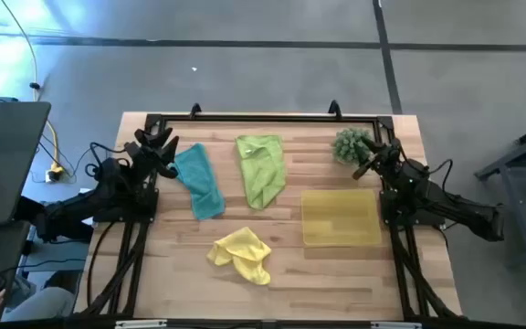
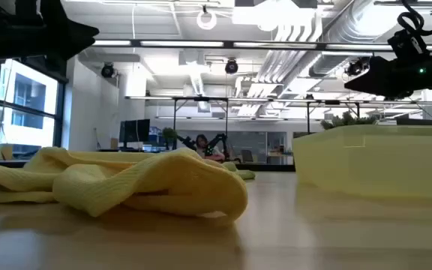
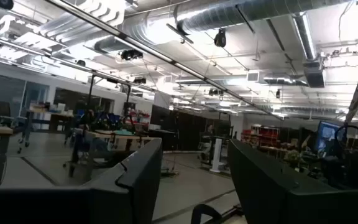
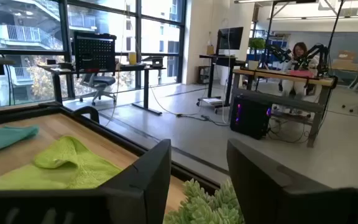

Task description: Roll microfiber towels into tight, uniform cylinder then place into a basket

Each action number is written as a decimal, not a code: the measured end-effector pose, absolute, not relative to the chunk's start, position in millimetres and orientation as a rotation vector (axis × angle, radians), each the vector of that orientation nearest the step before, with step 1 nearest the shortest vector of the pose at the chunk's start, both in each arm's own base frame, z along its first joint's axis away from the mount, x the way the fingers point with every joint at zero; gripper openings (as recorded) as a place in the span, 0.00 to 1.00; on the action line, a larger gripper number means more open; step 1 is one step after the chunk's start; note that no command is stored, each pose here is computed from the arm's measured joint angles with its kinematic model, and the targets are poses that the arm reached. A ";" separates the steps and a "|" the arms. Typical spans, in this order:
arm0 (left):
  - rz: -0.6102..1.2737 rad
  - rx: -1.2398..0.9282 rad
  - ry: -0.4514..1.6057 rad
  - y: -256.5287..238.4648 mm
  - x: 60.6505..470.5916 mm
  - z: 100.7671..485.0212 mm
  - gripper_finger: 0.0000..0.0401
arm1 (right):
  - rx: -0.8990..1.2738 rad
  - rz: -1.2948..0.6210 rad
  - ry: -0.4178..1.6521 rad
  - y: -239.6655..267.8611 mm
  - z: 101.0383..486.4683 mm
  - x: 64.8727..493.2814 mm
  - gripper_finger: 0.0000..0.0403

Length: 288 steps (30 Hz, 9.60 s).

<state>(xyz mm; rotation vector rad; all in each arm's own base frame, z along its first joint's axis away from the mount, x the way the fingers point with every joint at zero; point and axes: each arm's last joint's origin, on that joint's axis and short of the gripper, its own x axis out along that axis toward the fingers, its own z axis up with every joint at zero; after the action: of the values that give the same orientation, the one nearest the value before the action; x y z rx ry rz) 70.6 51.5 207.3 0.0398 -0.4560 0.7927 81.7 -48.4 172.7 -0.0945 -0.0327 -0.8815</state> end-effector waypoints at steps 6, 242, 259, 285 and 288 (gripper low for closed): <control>0.792 0.040 -0.455 51.6 70.6 207.2 0.44 | -0.094 -0.882 -0.033 -48.4 172.8 81.6 0.37; 0.405 -0.013 0.718 97.9 326.6 128.0 0.44 | 0.308 0.006 0.303 -5.0 253.3 259.7 0.37; 0.541 -0.067 1.201 110.5 277.4 117.8 0.44 | 0.369 0.023 0.465 10.5 213.6 280.7 0.37; 0.744 -0.035 1.610 90.0 220.3 161.0 0.44 | 0.658 -0.038 0.564 11.6 197.3 284.2 0.37; 0.735 -0.024 1.531 86.7 224.3 177.4 0.44 | 0.816 -0.056 0.660 12.7 191.2 279.9 0.37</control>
<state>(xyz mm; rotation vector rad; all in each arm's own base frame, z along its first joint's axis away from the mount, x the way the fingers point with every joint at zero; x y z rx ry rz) 224.3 86.7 177.4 -0.0241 1.5312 0.7352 279.9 12.7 191.2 0.8155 0.6598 -0.0565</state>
